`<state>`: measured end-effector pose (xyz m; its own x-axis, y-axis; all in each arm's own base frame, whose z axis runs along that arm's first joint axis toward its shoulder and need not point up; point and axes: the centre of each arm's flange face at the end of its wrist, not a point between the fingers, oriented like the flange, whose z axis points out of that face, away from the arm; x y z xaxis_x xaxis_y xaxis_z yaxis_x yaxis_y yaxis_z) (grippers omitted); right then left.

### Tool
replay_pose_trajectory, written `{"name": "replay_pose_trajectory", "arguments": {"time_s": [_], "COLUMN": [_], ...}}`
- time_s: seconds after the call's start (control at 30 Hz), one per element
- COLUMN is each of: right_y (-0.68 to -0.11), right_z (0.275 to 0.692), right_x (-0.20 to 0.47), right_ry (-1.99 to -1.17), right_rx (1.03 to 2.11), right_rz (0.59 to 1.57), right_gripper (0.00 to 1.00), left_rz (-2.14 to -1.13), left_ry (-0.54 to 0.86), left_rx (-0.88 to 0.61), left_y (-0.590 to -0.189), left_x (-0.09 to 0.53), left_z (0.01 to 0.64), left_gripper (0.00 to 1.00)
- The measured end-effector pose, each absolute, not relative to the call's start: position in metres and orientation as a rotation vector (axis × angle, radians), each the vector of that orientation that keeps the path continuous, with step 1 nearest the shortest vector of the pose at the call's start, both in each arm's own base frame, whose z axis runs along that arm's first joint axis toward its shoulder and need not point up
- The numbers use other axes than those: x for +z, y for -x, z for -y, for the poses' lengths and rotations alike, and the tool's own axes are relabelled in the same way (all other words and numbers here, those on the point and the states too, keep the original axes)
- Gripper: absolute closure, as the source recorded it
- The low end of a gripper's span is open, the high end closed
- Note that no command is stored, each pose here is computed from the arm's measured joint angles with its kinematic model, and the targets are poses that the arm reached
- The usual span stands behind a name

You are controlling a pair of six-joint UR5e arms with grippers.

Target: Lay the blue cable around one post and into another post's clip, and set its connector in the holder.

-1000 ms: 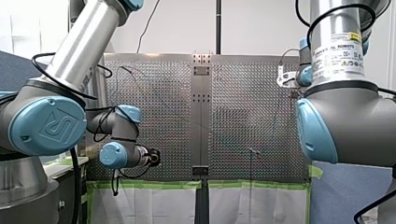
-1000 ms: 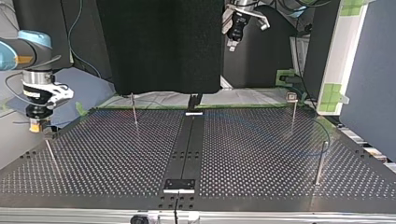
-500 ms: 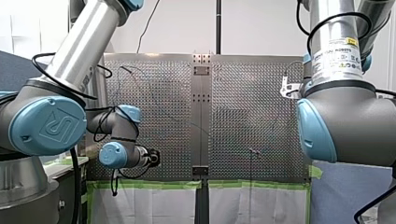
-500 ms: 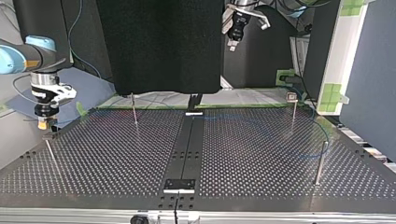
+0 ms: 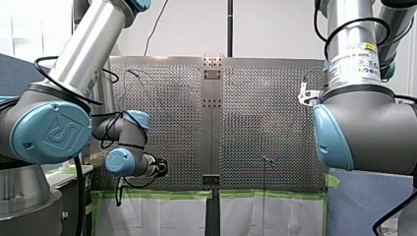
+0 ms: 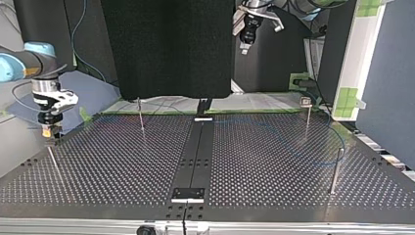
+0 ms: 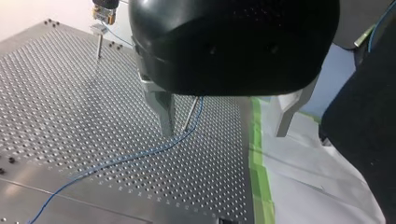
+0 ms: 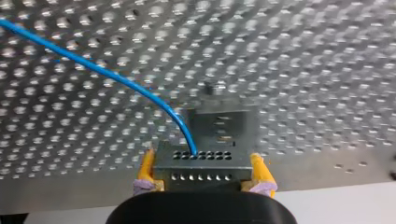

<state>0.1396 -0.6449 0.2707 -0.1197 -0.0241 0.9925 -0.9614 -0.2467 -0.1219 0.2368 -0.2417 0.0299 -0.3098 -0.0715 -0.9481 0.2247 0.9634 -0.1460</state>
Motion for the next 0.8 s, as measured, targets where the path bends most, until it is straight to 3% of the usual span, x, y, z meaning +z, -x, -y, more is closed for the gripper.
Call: {"name": "replay_pose_trajectory", "arguments": {"time_s": [0.37,0.8], "right_y": [-0.1411,-0.1394], "right_z": [0.6490,0.6515], "right_x": [0.2678,0.2736], "right_ry": [-1.366,-1.422], "right_rx": [1.464,1.486], "right_rz": [1.183,1.118], "right_gripper": [1.00,1.00], "left_rz": [-1.871,-1.876], "left_ry": [-0.112,-0.114], "left_rx": [-0.283,-0.280], "left_y": [-0.2372,-0.2366], "left_x": [0.0296,0.0293], "left_z": [0.2407,0.2402], "left_gripper": [0.00,0.00]}}
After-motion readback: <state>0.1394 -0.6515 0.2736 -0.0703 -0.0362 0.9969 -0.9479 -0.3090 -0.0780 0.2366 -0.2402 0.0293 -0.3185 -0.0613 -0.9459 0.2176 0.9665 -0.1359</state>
